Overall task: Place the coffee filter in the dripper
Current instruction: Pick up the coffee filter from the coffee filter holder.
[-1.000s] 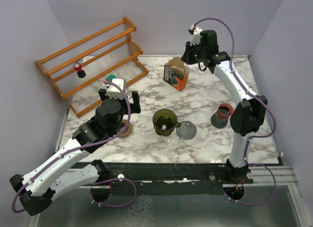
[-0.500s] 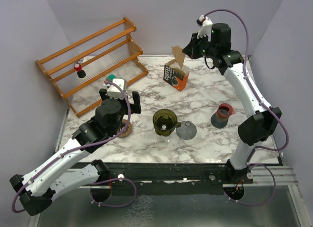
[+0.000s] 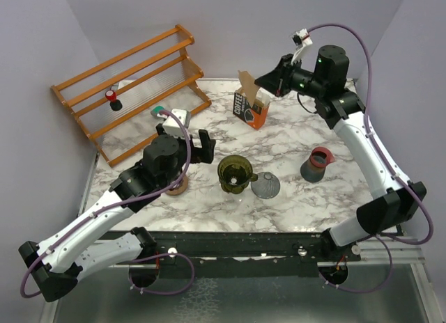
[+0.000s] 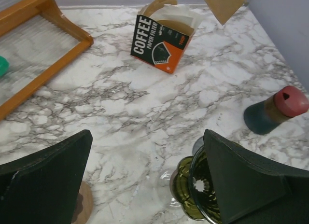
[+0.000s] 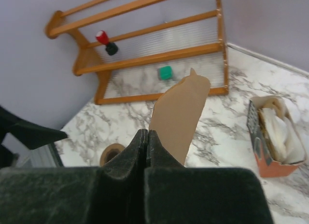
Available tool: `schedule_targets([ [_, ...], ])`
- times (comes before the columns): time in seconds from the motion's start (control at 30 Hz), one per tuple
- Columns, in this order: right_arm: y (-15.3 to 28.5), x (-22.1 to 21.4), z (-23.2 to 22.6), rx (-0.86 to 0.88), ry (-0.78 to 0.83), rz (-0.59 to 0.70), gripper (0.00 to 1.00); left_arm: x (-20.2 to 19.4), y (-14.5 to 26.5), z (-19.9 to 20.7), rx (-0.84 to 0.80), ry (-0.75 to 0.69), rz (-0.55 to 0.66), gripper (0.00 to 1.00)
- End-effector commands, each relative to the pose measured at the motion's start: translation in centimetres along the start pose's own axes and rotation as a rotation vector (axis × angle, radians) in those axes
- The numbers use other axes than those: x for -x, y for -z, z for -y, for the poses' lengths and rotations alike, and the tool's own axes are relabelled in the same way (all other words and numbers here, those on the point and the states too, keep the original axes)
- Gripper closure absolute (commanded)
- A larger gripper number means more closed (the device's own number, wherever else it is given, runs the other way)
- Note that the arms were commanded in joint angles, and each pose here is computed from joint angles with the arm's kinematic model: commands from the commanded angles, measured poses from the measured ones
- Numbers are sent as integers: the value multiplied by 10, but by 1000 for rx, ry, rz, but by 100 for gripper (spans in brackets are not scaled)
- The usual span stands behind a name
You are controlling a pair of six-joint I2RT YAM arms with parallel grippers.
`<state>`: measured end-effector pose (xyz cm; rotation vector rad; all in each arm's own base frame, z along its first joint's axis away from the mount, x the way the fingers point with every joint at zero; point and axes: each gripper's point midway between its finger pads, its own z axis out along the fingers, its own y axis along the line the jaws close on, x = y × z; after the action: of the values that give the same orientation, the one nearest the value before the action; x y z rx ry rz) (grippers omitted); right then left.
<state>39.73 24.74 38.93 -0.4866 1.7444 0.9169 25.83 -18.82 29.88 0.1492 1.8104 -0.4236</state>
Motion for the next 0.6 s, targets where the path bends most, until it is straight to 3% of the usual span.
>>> schedule_targets([
  [0.0, 23, 21, -64, 194, -7, 79, 99, 30, 7, 34, -153, 157, 56, 1],
  [0.57, 101, 33, -190, 602, -128, 232, 99, 65, 46, 115, -668, 497, 176, 1],
])
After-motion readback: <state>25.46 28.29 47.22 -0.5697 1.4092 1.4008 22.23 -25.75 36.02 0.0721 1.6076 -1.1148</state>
